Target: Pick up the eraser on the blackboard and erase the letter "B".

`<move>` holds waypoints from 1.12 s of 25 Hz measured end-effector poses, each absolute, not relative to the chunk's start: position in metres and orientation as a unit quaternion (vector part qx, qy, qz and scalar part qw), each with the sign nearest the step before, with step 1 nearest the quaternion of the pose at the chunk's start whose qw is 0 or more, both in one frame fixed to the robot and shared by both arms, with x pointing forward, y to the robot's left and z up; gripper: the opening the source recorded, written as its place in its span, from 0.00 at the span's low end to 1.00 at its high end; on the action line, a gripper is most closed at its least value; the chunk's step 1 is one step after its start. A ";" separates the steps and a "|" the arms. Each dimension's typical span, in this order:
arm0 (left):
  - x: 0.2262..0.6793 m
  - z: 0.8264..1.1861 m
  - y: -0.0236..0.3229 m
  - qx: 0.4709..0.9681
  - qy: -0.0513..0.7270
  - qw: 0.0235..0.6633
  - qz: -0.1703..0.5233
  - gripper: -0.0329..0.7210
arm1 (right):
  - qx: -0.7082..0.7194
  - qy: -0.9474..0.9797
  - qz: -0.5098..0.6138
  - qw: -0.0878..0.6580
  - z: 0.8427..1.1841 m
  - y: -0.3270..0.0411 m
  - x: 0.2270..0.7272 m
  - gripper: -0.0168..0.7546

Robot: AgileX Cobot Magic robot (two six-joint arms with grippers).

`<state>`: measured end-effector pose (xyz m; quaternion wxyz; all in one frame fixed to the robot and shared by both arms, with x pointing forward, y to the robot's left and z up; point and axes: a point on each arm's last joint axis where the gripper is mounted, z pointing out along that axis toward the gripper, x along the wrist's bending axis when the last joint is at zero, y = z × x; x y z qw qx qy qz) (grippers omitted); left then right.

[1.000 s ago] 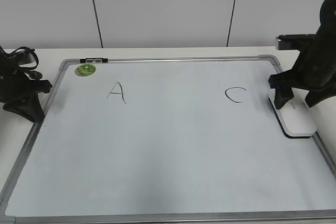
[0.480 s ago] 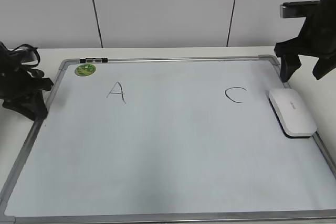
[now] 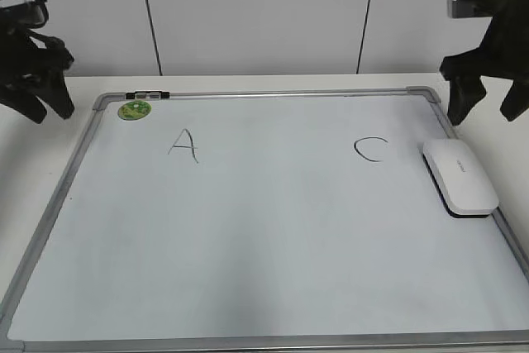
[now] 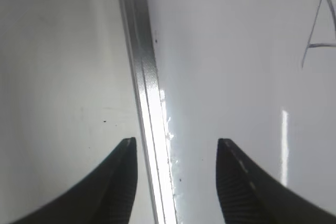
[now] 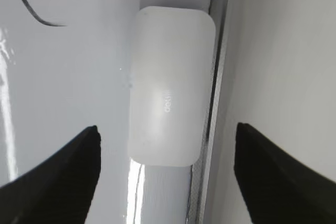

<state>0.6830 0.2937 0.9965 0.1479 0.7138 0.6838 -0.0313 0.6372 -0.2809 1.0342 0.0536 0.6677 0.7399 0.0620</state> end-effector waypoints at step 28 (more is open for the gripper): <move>0.461 1.167 0.291 0.711 0.648 0.242 0.125 0.52 | 0.639 0.731 0.187 0.149 1.159 -0.283 0.484 0.78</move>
